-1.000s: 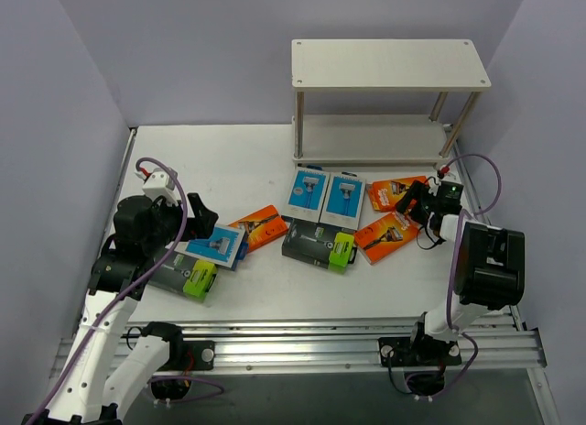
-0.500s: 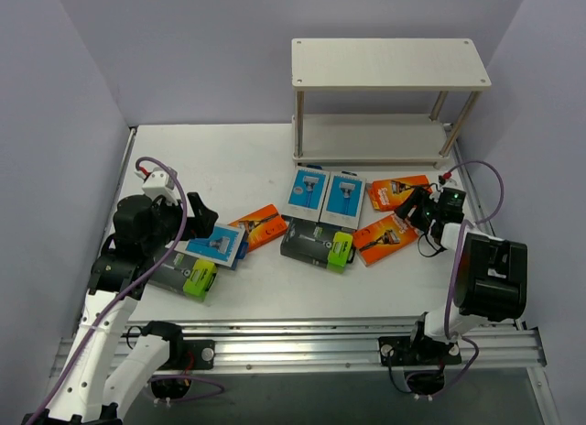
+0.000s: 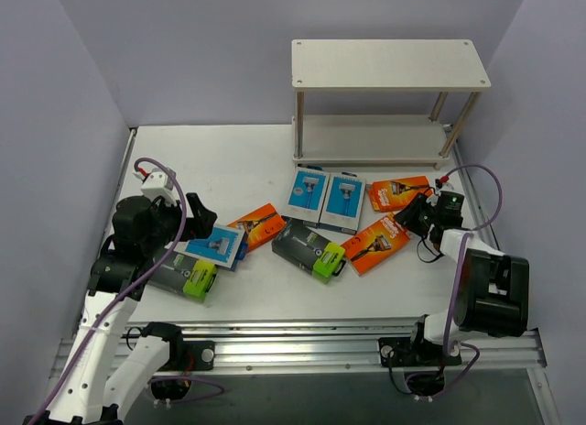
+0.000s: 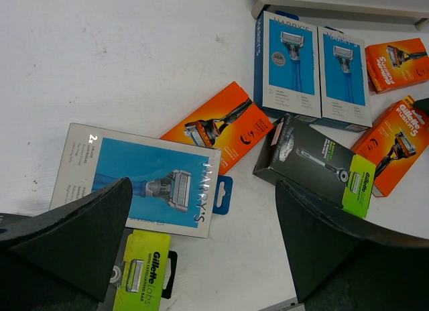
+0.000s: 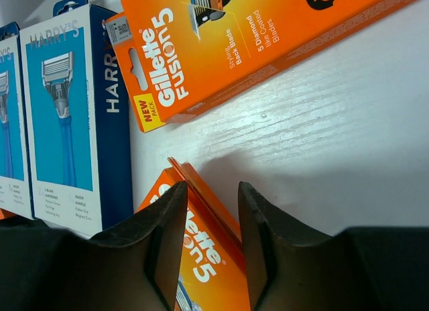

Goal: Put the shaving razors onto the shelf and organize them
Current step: Grab a shaving razor with the right arm

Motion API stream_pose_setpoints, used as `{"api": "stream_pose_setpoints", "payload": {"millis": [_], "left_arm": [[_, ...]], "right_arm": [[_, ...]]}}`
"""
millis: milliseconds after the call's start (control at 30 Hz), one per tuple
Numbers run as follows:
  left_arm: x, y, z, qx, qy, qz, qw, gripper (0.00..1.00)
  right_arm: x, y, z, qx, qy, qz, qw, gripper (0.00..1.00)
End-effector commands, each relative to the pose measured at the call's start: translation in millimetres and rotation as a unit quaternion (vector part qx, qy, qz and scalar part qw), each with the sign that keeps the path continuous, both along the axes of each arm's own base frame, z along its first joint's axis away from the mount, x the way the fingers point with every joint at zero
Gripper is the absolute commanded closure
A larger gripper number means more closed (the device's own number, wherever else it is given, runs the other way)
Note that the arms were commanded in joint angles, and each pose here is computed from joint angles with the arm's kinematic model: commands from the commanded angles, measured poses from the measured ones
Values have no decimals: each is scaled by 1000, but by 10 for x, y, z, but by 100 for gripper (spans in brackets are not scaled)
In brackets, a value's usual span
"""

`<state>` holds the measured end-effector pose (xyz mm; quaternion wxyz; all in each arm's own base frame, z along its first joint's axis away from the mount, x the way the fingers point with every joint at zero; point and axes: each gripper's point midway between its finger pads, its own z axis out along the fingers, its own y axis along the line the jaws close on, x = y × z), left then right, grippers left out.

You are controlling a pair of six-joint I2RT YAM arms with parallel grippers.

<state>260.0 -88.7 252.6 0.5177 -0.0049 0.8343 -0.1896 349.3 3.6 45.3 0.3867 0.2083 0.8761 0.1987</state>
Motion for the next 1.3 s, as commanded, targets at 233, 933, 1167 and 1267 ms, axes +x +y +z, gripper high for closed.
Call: {"api": "stream_pose_setpoints", "payload": {"millis": [233, 933, 1167, 1267], "left_arm": [[36, 12, 133, -1, -28, 0, 1000, 3], [39, 7, 125, -1, -26, -1, 1000, 3], [51, -3, 113, -2, -24, -3, 1000, 3], [58, -22, 97, -2, -21, -7, 1000, 3]], "right_arm": [[-154, 160, 14, 23, 13, 26, 999, 82], [-321, 423, 346, 51, -19, 70, 996, 100], [-307, 602, 689, 50, -59, 96, 992, 100], [-286, 641, 881, 49, -79, 107, 990, 100]]}}
